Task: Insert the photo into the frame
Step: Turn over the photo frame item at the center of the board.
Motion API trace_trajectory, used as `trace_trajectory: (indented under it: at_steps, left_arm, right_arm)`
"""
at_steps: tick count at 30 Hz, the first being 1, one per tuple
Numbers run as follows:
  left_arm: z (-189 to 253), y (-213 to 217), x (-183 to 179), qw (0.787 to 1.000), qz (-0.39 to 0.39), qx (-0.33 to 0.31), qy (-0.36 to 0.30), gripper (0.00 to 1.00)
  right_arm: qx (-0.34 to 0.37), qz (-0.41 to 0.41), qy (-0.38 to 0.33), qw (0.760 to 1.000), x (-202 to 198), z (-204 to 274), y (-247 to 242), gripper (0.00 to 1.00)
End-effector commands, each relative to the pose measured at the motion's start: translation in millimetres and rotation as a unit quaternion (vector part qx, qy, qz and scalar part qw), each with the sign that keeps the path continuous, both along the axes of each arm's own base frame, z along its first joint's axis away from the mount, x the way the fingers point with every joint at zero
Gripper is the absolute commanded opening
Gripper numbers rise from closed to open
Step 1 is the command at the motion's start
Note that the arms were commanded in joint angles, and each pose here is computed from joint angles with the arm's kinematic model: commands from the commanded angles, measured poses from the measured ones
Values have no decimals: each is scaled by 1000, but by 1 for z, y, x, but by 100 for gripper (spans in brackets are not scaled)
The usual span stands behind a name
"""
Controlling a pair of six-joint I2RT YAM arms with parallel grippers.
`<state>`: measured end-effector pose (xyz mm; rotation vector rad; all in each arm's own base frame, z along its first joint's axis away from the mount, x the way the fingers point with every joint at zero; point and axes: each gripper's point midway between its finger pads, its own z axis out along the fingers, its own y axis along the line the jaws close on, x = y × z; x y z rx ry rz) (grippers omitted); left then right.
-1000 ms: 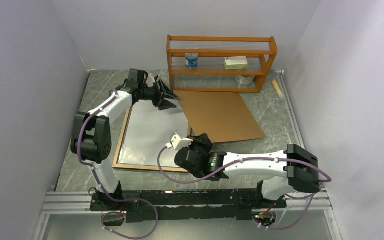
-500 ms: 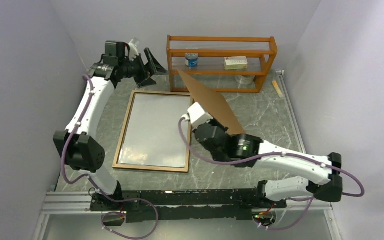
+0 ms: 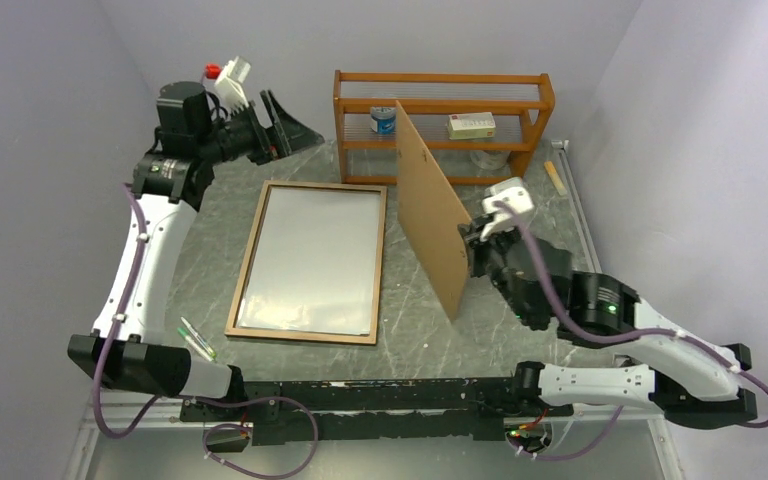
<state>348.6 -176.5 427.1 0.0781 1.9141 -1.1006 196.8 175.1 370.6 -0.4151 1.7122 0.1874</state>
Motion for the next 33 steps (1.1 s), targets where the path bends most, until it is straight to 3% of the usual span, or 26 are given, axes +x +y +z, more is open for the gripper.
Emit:
trace_trajectory:
  at_steps: [1, 6, 11, 16, 24, 29, 33]
  left_arm:
    - [-35, -18, 0, 997, -73, -19, 5, 94]
    - [-61, -21, 7, 996, -90, -8, 16, 94]
    - [-75, -31, -4, 987, -163, -12, -6, 94]
    - [-87, -45, -41, 962, -268, -44, -7, 94]
    - [-108, -56, -110, 934, -350, -72, 3, 94]
    - [-138, -52, -121, 931, -360, -57, 24, 93]
    - [-145, -51, -130, 916, -391, -80, 42, 83]
  right_arm:
    - [171, 3, -13, 985, -13, 66, -18, 0]
    - [235, 38, -11, 971, -29, 94, -32, 0]
    - [294, 79, 13, 952, -45, 116, -30, 0]
    - [351, 90, 51, 931, -50, 123, -17, 0]
    - [431, 102, 58, 895, -48, 136, 6, 0]
    - [472, 112, 57, 873, -48, 158, 13, 0]
    - [484, 120, 49, 866, -49, 174, 15, 0]
